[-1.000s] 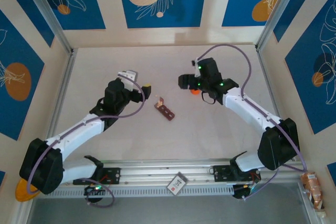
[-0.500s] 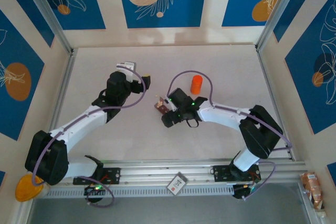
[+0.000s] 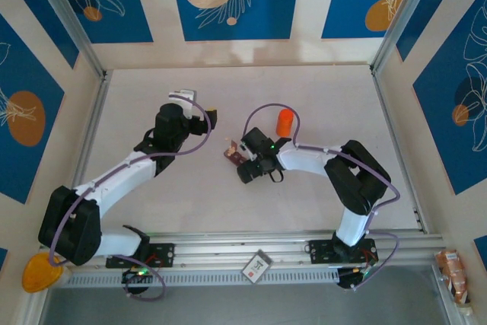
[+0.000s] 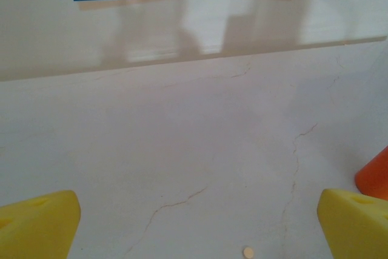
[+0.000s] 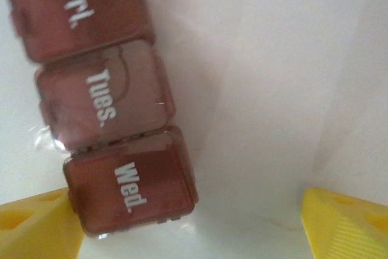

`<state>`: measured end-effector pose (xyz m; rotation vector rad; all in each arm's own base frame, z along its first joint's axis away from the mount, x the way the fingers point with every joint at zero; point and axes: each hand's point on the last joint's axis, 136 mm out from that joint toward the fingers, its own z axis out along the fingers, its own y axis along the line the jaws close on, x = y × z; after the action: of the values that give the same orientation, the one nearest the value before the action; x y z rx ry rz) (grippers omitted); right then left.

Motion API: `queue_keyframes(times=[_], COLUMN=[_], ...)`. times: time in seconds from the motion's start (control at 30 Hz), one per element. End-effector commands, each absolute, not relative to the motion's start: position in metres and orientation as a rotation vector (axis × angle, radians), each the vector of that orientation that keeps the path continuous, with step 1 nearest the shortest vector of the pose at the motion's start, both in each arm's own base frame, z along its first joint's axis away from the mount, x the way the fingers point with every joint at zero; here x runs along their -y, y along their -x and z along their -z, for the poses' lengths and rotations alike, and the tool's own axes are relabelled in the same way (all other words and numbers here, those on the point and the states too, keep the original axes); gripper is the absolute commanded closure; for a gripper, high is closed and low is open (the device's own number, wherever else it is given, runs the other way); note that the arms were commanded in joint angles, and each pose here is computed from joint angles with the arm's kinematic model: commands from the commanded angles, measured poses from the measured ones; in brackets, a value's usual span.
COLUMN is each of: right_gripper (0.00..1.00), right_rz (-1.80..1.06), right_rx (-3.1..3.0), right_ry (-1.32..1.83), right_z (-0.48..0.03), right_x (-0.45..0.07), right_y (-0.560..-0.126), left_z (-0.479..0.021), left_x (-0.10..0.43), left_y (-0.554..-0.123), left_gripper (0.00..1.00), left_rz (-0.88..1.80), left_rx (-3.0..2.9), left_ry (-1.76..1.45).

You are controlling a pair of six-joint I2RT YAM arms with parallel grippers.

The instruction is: Sort the pills into containers

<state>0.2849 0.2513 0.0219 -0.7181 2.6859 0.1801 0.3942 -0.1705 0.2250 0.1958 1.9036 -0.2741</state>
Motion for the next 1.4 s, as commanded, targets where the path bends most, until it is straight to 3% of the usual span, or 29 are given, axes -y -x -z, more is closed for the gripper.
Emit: queue_keyframes(times=[0.0, 0.43, 0.87, 1.37], right_gripper=[0.11, 0.13, 0.15, 0.33], right_rz=[-0.190, -0.274, -0.617, -0.801], right_rx=[-2.683, -2.718, -2.693, -2.748], right_ry=[0.684, 0.489, 0.376, 0.259], right_z=[-0.024, -0.036, -0.090, -0.073], right_x=[-0.246, -0.218, -0.243, -0.251], right_y=[-0.299, -0.331, -0.312, -0.305], left_z=[-0.232, -0.221, -0.185, -0.147], left_x=[0.169, 0.173, 0.191, 0.216], left_y=[-0.400, -0.404, -0.413, -0.416], left_gripper=[0.00, 0.00, 0.00, 0.00], left_rz=[0.284, 0.310, 0.343, 0.407], left_rx=[-1.892, -1.925, -2.124, -2.301], left_ry=[-0.170, -0.172, -0.215, -0.328])
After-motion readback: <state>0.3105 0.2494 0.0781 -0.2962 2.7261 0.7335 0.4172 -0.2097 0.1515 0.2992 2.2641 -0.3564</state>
